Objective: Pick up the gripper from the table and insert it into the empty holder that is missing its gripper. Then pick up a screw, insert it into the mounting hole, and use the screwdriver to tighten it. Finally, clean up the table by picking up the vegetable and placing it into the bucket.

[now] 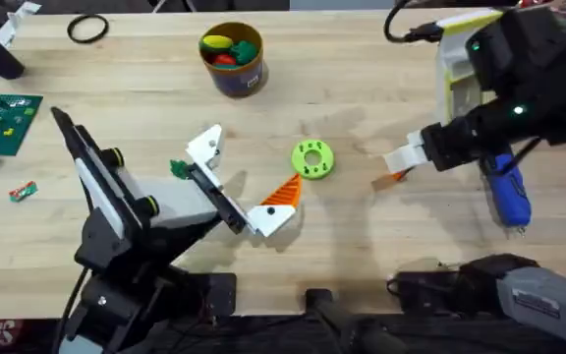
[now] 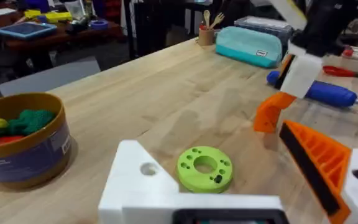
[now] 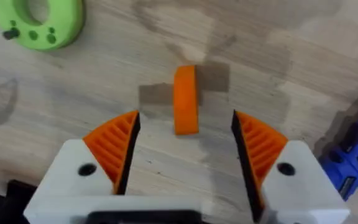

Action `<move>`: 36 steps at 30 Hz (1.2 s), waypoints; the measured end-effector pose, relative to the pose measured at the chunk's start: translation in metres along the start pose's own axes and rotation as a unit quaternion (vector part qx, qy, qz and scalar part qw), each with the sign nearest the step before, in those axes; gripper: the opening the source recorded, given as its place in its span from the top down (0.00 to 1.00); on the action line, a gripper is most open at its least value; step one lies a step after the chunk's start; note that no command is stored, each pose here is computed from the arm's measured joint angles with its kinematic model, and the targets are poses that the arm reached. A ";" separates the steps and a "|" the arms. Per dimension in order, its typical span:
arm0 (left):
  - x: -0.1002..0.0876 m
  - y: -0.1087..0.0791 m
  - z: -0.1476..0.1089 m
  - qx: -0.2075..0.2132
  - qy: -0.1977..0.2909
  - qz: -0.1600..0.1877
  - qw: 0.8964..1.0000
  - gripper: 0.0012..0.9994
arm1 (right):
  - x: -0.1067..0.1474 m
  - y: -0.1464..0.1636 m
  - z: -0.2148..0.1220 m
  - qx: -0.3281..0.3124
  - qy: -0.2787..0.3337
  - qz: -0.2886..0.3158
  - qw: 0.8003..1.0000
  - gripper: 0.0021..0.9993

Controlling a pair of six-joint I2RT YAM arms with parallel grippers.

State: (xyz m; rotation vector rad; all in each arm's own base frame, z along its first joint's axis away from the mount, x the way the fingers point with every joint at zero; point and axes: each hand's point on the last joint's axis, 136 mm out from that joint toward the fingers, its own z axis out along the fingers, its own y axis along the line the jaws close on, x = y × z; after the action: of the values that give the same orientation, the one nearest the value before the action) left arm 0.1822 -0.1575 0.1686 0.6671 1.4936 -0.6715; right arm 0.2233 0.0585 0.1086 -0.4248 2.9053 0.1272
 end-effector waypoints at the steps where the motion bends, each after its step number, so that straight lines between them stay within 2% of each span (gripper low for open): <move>1: 0.000 0.000 0.000 0.000 0.000 0.000 1.000 0.01 | 0.000 -0.001 0.004 0.000 0.006 0.002 1.000 0.11; 9: 0.000 0.000 0.000 0.000 0.000 0.000 1.000 0.01 | -0.001 -0.003 0.021 -0.001 0.034 0.006 0.999 0.14; 15: 0.000 0.000 0.000 0.000 0.000 0.000 1.000 0.01 | -0.001 -0.003 0.021 -0.001 0.035 0.008 0.999 0.42; 19: 0.000 0.000 0.000 0.000 0.000 0.000 1.000 0.01 | -0.002 -0.004 0.021 0.001 0.033 0.007 0.999 0.66; 20: 0.000 0.000 0.000 0.000 0.000 0.000 1.000 0.01 | -0.002 -0.004 0.022 0.002 0.032 0.007 0.999 0.77; 21: 0.000 0.000 0.000 0.000 0.000 0.000 1.000 0.01 | -0.002 -0.004 0.022 0.002 0.032 0.008 0.999 0.92; 22: 0.000 0.000 0.000 0.000 0.000 0.000 1.000 0.01 | -0.003 -0.004 0.022 0.003 0.031 0.009 0.999 0.97; 30: 0.000 0.000 0.000 0.000 0.000 0.000 1.000 0.01 | -0.010 -0.004 0.009 0.004 0.022 0.009 1.000 0.99; 36: 0.000 0.000 0.000 0.000 0.000 0.000 1.000 0.01 | -0.059 0.007 -0.054 -0.018 -0.097 -0.003 0.995 0.99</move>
State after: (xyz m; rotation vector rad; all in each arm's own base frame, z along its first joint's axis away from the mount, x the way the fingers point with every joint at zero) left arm 0.1822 -0.1575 0.1687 0.6671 1.4935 -0.6715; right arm 0.2666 0.0756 0.1742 -0.4019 2.7139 0.2096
